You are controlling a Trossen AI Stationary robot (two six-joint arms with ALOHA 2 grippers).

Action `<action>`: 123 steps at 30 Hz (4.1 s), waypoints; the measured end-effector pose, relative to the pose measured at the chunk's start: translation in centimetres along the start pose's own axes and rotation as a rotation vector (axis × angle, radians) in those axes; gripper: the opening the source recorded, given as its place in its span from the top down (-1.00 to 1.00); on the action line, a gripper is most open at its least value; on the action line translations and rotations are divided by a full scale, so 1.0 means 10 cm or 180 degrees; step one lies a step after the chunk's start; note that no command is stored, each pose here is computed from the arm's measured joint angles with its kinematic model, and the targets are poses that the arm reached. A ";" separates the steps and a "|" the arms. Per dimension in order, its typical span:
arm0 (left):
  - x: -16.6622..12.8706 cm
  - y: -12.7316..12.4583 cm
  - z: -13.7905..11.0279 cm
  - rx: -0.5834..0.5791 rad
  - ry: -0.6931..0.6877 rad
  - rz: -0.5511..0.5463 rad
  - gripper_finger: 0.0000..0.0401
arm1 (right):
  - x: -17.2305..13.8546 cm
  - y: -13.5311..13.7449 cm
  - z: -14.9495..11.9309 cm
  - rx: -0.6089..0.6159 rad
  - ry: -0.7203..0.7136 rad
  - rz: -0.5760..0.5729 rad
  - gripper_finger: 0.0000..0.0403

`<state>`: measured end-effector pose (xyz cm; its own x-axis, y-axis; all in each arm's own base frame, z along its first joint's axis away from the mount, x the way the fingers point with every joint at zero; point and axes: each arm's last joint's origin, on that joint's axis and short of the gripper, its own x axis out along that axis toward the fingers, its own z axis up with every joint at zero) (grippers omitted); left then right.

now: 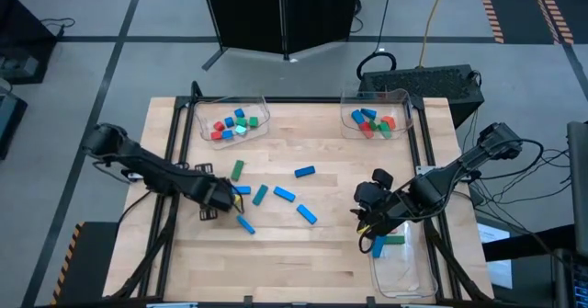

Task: Sort blocks by size
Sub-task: Put the yellow rectangular block into the bottom right transparent bin

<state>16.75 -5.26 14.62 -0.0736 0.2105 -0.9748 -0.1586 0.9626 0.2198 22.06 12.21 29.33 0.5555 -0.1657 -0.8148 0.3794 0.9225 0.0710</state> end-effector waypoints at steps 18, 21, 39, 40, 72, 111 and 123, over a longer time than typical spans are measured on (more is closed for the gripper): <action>-0.35 0.08 -0.19 0.0010 -0.0470 -0.0796 -0.06 | 0.00 0.00 0.00 0.0017 -0.0019 0.0010 0.07; -0.33 0.04 -0.19 -0.0007 -0.0427 -0.0803 -0.06 | 0.00 0.00 0.00 0.0016 -0.0019 0.0010 0.07; 0.15 -0.04 -0.34 -0.0152 -0.0275 -0.0911 -0.06 | 0.00 0.01 0.01 0.0020 -0.0034 0.0016 0.07; 0.15 -0.04 -0.34 -0.0154 -0.0279 -0.0914 -0.05 | 0.00 0.01 0.01 0.0023 -0.0038 0.0021 0.07; -0.40 -0.12 0.13 -0.0143 -0.1890 -0.0409 0.56 | 1.14 0.32 0.50 0.0530 -0.0761 0.0060 0.07; -0.43 -0.60 0.91 0.0586 -0.2429 0.0350 0.56 | 2.14 0.26 0.80 0.1221 -0.1210 0.0770 0.07; -0.46 -0.60 0.94 0.0589 -0.2539 0.0400 0.56 | 2.14 0.26 0.81 0.1198 -0.1240 0.0775 0.49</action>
<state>27.27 -10.42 17.38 0.6517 0.3094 -0.6925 -0.0261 0.9216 0.3872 40.89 8.21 16.74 0.8632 -0.1462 -0.4832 0.4036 0.7748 0.4866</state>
